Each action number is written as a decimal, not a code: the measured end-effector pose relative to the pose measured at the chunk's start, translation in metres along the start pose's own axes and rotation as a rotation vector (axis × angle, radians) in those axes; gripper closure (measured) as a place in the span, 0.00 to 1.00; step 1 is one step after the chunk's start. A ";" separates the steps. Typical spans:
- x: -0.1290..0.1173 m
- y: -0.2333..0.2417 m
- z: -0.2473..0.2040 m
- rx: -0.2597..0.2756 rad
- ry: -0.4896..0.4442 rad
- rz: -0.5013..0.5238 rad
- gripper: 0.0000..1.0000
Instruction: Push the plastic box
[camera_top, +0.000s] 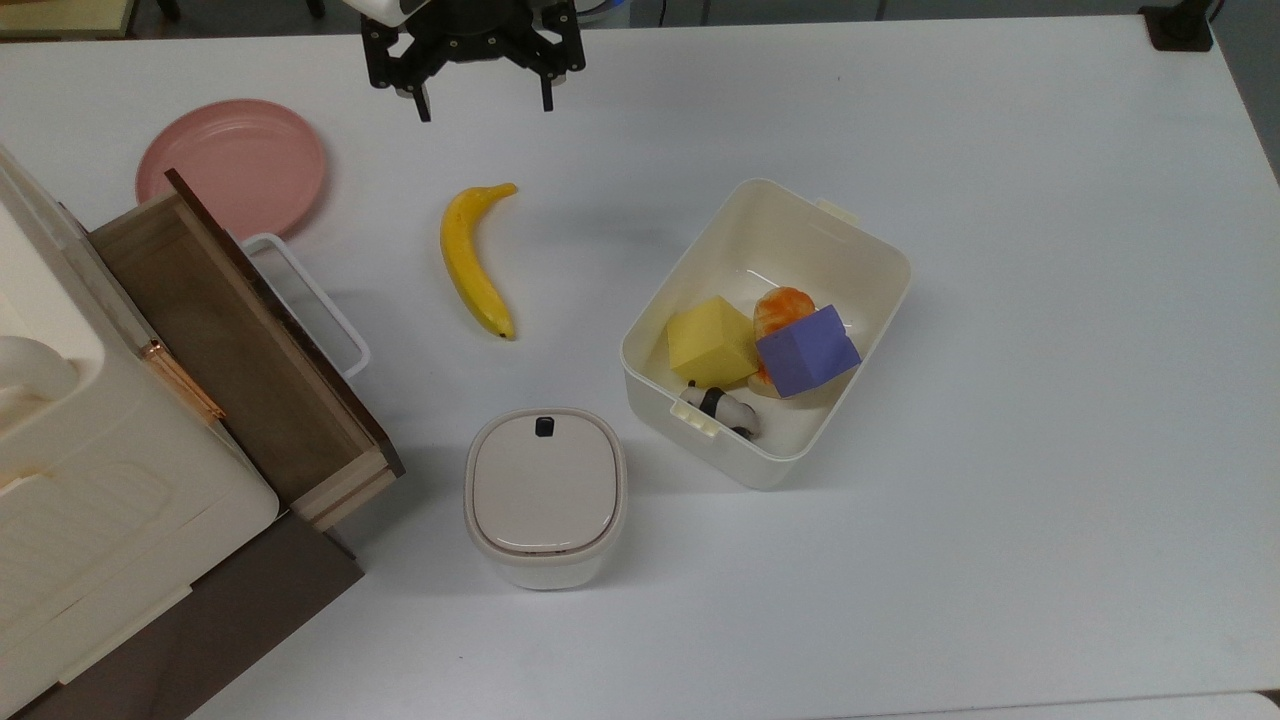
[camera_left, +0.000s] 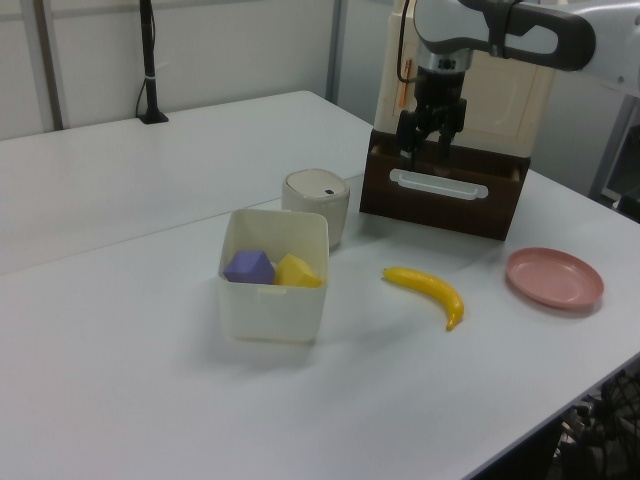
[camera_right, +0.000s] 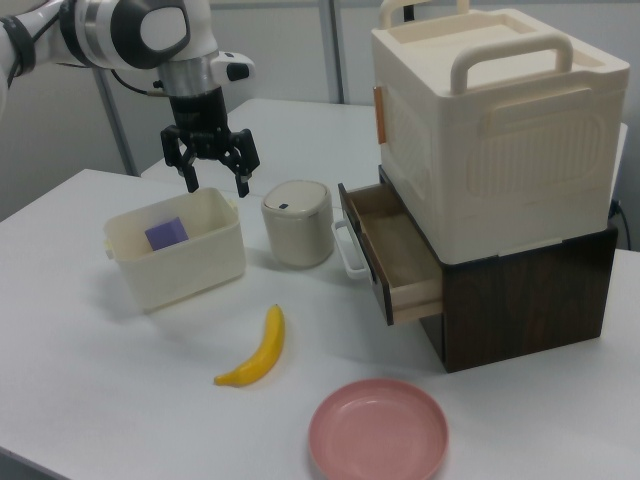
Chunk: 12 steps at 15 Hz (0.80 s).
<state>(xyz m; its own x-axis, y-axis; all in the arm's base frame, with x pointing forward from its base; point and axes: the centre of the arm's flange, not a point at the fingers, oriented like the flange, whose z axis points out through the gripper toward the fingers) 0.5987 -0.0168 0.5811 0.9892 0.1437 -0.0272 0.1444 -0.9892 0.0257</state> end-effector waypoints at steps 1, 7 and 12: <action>0.001 -0.005 0.000 0.000 0.000 -0.009 0.00; -0.002 -0.022 0.003 0.007 -0.045 -0.036 0.00; -0.004 -0.032 -0.002 0.023 -0.042 -0.050 0.00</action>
<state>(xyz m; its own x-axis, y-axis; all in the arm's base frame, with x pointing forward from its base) 0.5906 0.0146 0.5820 0.9790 0.1917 -0.0699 0.1921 -0.9814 0.0002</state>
